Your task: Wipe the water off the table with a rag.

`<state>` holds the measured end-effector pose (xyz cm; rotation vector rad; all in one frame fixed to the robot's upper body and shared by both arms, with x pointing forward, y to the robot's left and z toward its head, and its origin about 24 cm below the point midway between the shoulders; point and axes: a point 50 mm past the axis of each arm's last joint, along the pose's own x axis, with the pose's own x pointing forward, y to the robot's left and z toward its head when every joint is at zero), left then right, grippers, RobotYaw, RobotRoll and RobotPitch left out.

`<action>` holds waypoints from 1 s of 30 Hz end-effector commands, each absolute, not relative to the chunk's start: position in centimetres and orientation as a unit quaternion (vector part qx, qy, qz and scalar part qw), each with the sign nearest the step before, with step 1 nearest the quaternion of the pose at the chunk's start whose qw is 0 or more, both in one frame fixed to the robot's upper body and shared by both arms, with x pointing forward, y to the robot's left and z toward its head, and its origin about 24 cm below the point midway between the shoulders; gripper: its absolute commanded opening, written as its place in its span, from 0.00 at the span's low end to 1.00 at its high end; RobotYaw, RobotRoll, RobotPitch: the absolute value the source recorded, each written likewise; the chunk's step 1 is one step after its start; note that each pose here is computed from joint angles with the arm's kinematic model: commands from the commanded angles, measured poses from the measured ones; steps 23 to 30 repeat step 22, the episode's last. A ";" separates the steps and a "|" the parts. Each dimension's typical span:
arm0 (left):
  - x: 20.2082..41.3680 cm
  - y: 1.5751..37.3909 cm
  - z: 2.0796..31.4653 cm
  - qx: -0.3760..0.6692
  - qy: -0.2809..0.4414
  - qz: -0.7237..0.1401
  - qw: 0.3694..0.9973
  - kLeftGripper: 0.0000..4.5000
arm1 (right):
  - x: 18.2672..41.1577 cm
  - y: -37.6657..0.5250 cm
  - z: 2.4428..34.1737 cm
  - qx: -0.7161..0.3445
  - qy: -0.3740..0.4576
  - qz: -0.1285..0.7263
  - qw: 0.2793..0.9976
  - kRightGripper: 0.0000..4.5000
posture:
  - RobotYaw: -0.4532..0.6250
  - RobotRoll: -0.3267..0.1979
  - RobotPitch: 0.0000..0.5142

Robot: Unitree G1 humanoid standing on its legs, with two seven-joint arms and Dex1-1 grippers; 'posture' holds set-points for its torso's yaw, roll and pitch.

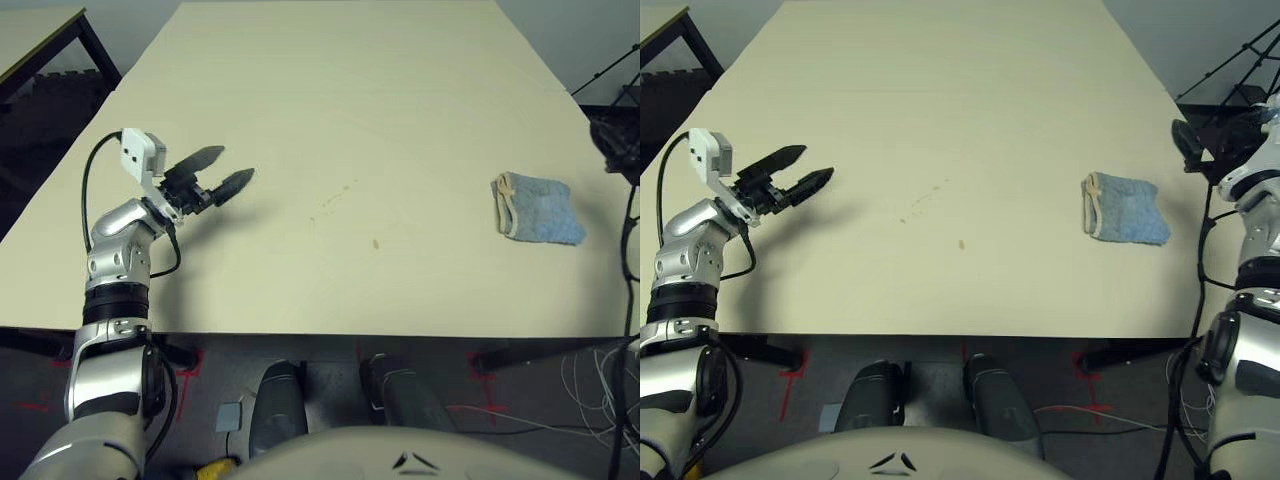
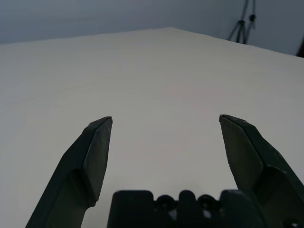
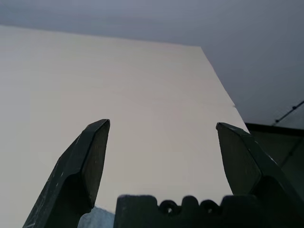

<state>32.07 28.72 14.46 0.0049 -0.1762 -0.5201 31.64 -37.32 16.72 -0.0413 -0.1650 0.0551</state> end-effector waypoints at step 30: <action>31.9 33.5 13.6 0.010 -0.089 -0.024 0.996 1.00 | 30.7 -36.5 11.5 0.011 -0.073 0.017 0.997 0.99 | 0.36 0.62 0.25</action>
